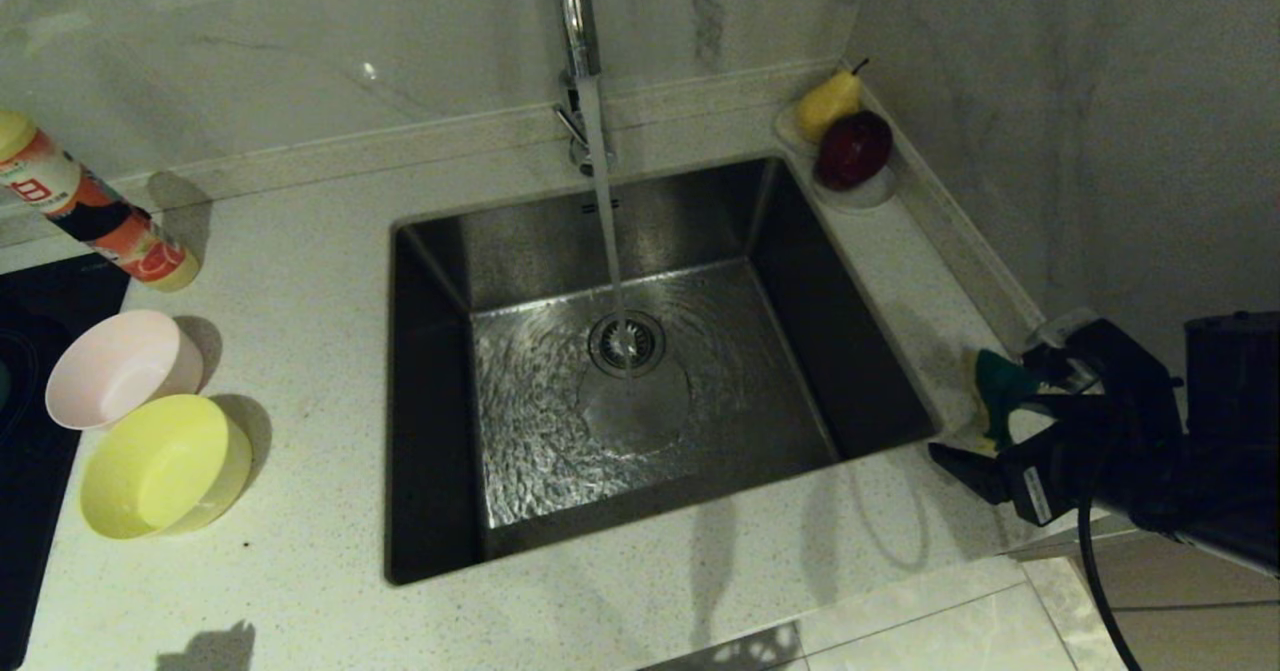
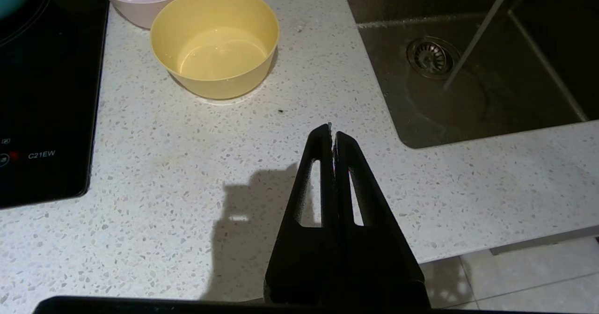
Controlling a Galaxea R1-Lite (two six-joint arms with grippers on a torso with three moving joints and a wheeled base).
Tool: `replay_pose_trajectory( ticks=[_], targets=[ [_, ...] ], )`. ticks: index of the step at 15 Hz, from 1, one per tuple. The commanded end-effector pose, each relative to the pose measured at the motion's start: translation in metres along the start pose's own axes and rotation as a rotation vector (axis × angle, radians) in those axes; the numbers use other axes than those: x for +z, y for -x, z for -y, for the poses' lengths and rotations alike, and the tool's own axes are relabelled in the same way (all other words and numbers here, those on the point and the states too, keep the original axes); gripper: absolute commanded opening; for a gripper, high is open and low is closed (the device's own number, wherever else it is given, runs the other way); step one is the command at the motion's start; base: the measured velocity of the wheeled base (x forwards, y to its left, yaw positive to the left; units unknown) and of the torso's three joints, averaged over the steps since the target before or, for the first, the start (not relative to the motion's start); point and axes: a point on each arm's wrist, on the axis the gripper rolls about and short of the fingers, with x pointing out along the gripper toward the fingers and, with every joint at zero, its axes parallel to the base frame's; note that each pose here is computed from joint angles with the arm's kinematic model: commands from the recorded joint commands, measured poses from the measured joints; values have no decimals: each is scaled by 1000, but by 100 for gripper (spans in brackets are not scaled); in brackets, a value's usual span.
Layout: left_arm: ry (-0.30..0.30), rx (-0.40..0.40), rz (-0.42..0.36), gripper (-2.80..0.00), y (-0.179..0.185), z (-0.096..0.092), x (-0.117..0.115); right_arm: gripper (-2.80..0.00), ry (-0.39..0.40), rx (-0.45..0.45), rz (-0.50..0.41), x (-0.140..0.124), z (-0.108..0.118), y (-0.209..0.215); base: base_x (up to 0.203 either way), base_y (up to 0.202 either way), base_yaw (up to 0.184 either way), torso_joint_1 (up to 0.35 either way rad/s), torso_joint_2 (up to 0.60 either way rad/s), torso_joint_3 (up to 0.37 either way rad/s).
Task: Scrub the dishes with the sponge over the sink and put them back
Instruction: Put down the sponge, then turn off the faucet
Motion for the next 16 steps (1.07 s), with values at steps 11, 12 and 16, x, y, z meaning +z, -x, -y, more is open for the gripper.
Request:
replay_pose_trajectory(
  ticks=[11, 12, 16],
  targets=[
    [0, 2, -38, -280, -2, 0, -11, -280, 25, 113, 281, 3, -9, 98, 0, 0, 0, 0, 0, 0],
    [0, 2, -38, -280, -2, 0, -11, -280, 23, 124, 306, -1, -6, 113, 0, 0, 0, 0, 0, 0],
    [0, 2, -38, -280, -2, 0, -11, -280, 0, 85, 336, -43, 3, 161, 0, 0, 0, 0, 0, 0]
  ],
)
